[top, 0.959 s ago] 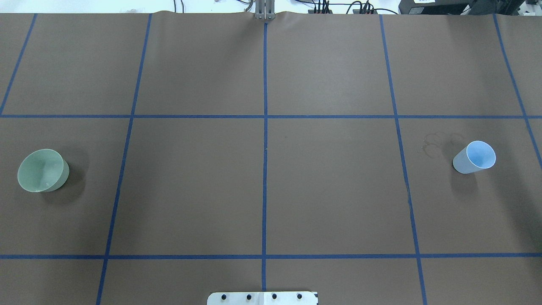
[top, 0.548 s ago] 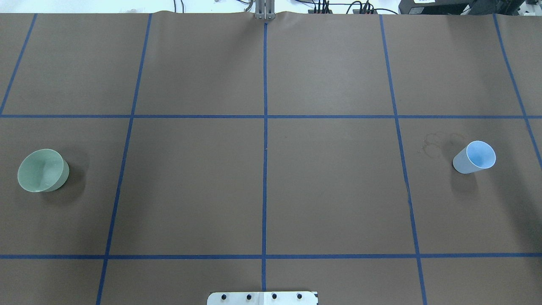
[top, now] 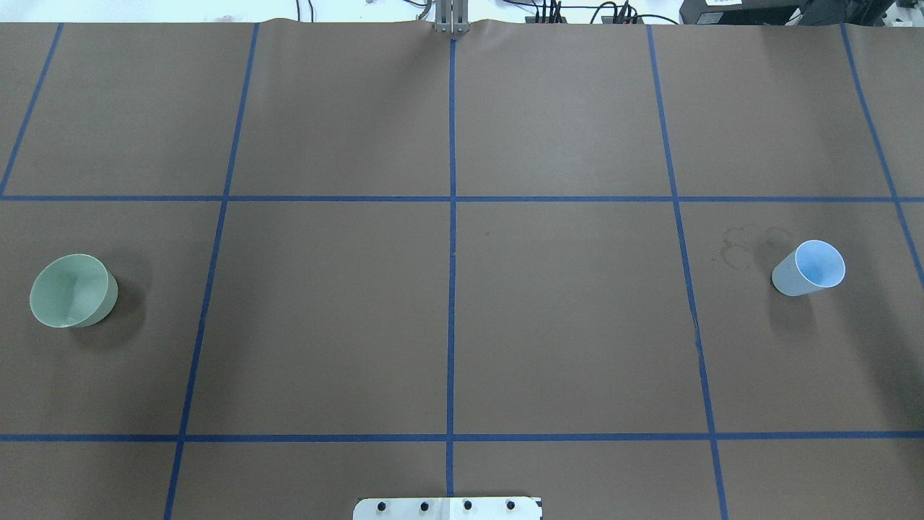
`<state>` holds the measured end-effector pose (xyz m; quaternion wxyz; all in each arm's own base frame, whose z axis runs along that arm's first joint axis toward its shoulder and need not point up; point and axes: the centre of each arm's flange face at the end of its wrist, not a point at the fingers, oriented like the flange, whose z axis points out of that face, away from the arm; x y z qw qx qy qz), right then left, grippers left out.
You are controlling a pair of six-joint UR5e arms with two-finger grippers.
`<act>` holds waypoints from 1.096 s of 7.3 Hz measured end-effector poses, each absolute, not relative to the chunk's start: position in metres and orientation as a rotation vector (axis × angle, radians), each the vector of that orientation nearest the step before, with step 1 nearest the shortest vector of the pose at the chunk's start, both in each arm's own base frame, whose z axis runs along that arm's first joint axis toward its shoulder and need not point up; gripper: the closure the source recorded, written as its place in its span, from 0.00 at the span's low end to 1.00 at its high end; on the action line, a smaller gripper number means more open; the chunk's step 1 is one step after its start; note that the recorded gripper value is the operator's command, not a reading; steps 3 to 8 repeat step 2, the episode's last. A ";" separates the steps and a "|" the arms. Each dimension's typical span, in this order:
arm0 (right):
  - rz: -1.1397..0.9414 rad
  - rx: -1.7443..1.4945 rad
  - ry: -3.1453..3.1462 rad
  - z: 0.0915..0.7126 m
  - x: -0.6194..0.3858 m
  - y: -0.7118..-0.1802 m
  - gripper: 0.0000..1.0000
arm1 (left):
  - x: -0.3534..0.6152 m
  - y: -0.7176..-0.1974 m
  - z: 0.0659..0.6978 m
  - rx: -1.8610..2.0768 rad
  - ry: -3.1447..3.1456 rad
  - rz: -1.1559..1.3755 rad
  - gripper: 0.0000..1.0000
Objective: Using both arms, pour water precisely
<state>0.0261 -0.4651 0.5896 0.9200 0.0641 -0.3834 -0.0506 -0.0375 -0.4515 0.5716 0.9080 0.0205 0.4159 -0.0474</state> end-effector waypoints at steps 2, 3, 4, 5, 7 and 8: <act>-0.104 0.131 -0.780 0.591 0.026 -0.467 0.00 | -0.038 -0.445 0.560 0.060 0.856 -0.094 0.00; -0.104 0.131 -0.780 0.591 0.026 -0.467 0.00 | -0.038 -0.445 0.560 0.060 0.856 -0.094 0.00; -0.104 0.131 -0.780 0.591 0.026 -0.467 0.00 | -0.038 -0.445 0.560 0.060 0.856 -0.094 0.00; -0.104 0.131 -0.780 0.591 0.026 -0.467 0.00 | -0.038 -0.445 0.560 0.060 0.856 -0.094 0.00; -0.104 0.131 -0.780 0.591 0.026 -0.467 0.00 | -0.038 -0.445 0.560 0.060 0.856 -0.094 0.00; -0.104 0.131 -0.780 0.591 0.026 -0.467 0.00 | -0.038 -0.445 0.560 0.060 0.856 -0.094 0.00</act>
